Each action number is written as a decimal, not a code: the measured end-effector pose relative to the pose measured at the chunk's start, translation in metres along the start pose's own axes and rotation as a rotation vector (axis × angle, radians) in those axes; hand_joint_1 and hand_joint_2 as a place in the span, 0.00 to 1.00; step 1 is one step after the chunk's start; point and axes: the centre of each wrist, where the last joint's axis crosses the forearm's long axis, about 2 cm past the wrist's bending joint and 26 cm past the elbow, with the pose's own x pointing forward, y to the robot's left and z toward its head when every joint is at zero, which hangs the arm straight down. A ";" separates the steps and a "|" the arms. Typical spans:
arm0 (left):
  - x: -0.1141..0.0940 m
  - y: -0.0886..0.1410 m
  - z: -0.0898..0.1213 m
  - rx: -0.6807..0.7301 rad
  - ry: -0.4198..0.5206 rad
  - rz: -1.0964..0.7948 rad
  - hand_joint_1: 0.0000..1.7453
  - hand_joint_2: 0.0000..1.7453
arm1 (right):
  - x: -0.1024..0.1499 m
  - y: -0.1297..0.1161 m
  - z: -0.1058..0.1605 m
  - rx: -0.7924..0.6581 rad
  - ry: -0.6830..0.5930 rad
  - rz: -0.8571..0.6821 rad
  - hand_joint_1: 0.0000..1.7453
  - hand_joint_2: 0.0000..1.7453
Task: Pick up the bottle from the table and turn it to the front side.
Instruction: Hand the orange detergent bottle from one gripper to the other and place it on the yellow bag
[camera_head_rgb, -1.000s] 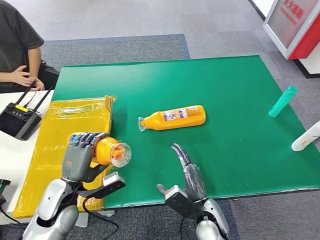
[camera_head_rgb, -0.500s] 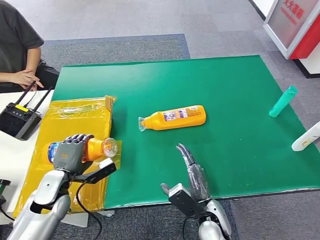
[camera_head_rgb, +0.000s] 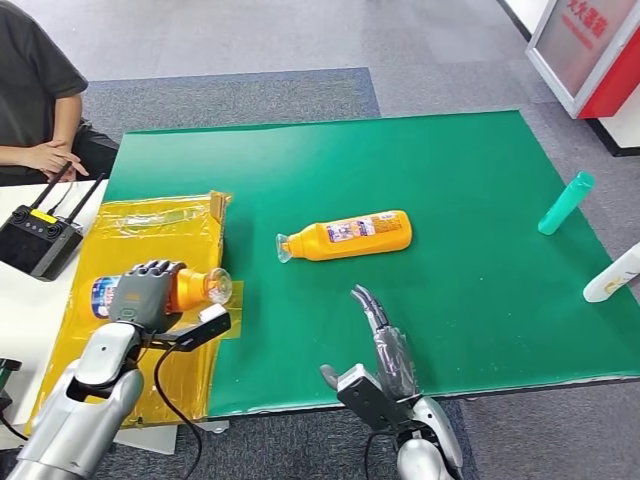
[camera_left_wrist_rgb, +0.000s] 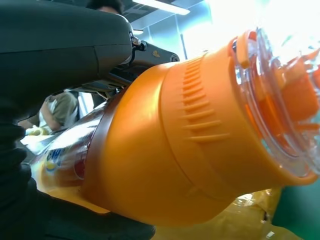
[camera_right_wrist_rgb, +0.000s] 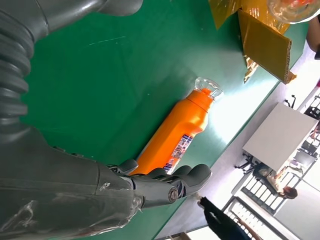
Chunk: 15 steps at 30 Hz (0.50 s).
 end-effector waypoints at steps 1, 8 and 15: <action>0.001 0.000 -0.002 -0.003 -0.009 -0.004 1.00 1.00 | 0.000 0.000 0.000 0.001 0.000 -0.001 0.00 1.00; 0.007 -0.003 -0.008 -0.030 -0.091 -0.012 0.15 1.00 | 0.000 -0.001 -0.003 0.007 -0.007 -0.007 0.00 1.00; 0.008 -0.008 -0.008 -0.089 -0.171 0.029 0.00 1.00 | 0.000 -0.001 -0.005 0.008 -0.018 -0.015 0.00 1.00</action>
